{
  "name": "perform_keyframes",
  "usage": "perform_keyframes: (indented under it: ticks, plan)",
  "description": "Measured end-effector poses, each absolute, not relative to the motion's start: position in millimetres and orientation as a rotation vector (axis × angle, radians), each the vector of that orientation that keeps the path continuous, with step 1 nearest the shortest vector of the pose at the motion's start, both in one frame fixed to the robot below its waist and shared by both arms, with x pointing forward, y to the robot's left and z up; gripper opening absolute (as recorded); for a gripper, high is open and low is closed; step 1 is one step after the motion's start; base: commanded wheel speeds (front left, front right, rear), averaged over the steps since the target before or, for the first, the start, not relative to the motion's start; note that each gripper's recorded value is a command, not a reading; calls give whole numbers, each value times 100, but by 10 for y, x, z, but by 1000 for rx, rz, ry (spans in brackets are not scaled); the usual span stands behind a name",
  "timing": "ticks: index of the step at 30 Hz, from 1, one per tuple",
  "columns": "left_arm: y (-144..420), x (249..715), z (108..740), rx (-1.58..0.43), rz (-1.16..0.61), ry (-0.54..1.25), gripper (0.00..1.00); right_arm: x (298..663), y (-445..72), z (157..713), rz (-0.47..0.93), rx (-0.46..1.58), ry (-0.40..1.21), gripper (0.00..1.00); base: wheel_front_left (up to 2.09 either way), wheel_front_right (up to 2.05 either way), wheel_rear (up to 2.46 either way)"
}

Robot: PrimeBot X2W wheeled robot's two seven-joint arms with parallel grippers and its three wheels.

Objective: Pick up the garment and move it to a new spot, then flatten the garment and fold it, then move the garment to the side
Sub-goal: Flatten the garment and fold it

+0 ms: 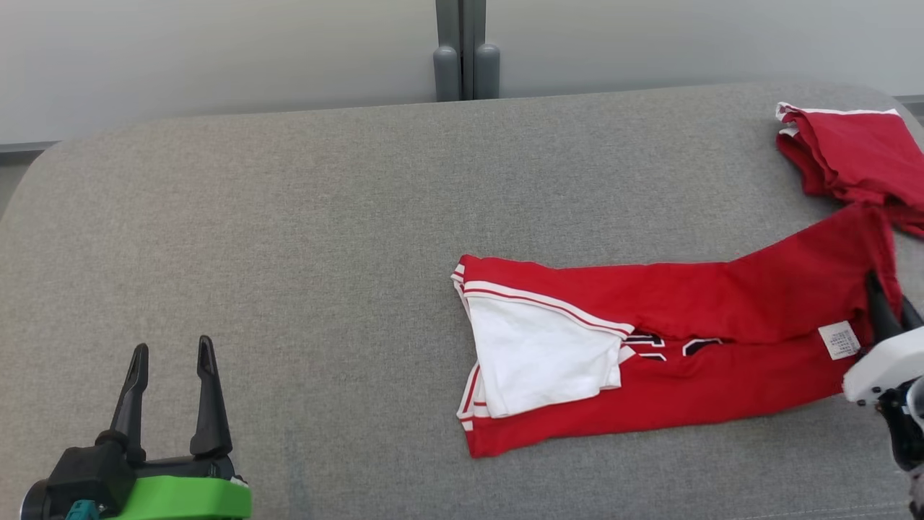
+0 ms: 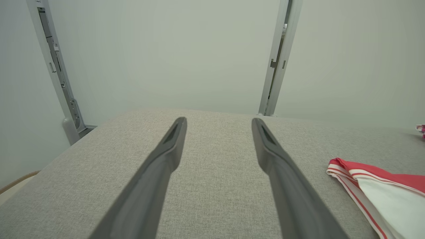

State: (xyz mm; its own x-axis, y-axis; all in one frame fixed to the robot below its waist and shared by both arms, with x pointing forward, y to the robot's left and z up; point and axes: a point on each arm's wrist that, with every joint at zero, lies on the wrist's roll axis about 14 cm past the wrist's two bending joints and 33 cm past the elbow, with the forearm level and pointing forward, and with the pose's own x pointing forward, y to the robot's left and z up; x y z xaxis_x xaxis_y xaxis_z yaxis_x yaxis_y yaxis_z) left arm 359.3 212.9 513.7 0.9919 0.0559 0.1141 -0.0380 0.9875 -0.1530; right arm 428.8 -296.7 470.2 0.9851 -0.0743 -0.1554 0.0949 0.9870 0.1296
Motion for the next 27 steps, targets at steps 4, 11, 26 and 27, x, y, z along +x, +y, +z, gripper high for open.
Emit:
perform_keyframes:
  ticks: [4,11,26,27]
  plan:
    - [2117,3580,5129,-155,45,-116,100,4352,-2620,4785,-2,164,126,0,0,0,0]
    - [2135,3553,5107,-156,51,-109,100,4377,-1941,4912,157,248,97,0,0,0,0]
    - [2189,3464,5048,-158,72,-91,100,4228,-482,4863,463,391,161,0,0,0,0]
    - [2188,3463,5046,-158,72,-90,100,4225,-407,4865,478,396,164,0,0,0,0]
